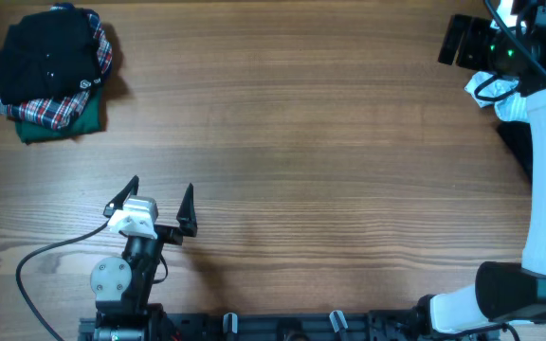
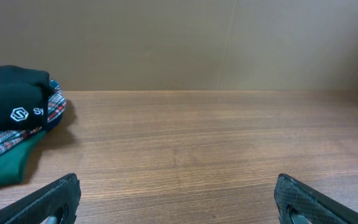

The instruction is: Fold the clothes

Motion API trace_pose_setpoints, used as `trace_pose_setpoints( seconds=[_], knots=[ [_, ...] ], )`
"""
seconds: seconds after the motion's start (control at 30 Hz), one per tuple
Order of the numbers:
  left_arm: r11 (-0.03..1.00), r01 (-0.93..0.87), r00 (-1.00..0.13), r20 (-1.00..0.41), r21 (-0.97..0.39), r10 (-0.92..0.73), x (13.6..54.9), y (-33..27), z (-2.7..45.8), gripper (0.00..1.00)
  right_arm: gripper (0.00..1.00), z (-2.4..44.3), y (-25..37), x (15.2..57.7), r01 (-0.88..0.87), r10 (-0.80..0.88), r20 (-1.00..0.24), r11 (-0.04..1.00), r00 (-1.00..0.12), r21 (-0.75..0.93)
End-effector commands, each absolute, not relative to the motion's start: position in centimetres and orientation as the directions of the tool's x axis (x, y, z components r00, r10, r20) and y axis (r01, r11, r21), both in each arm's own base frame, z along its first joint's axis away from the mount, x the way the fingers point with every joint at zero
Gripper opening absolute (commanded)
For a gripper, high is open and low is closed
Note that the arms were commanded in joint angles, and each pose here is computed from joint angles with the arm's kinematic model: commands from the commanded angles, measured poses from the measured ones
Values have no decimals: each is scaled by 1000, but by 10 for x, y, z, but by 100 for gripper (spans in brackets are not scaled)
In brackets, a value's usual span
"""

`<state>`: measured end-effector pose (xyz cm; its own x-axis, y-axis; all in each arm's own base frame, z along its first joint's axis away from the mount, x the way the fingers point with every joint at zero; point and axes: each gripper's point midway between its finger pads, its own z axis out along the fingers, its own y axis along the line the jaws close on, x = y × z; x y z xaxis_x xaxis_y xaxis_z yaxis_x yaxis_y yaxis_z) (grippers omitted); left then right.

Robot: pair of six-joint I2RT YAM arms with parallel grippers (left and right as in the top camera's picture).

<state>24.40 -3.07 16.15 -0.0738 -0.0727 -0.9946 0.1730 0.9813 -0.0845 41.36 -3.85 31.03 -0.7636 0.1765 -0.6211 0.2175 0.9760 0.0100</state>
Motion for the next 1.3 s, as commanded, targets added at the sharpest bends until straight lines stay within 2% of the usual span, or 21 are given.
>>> trace_pose_setpoints(
  seconds=[0.0,0.57,0.73,0.97,1.27],
  knots=[
    [984,154,-72,-994,-93,-83,244,-28,161,100,100,324,-43,409,227,172,-650,974,-740,-1],
    [984,155,-72,-994,-92,-82,244,-28,161,100,100,319,-41,413,224,170,-642,975,-748,-3],
    [984,155,-72,-994,-93,-83,244,-28,161,100,100,335,-24,405,184,139,-672,983,-727,4],
    [984,155,-72,-994,-93,-83,244,-28,161,100,100,354,11,370,89,72,-710,996,-701,13],
    [984,155,-72,-994,-93,-83,244,-28,161,100,100,353,4,297,80,52,-754,997,-655,0]
  ],
)
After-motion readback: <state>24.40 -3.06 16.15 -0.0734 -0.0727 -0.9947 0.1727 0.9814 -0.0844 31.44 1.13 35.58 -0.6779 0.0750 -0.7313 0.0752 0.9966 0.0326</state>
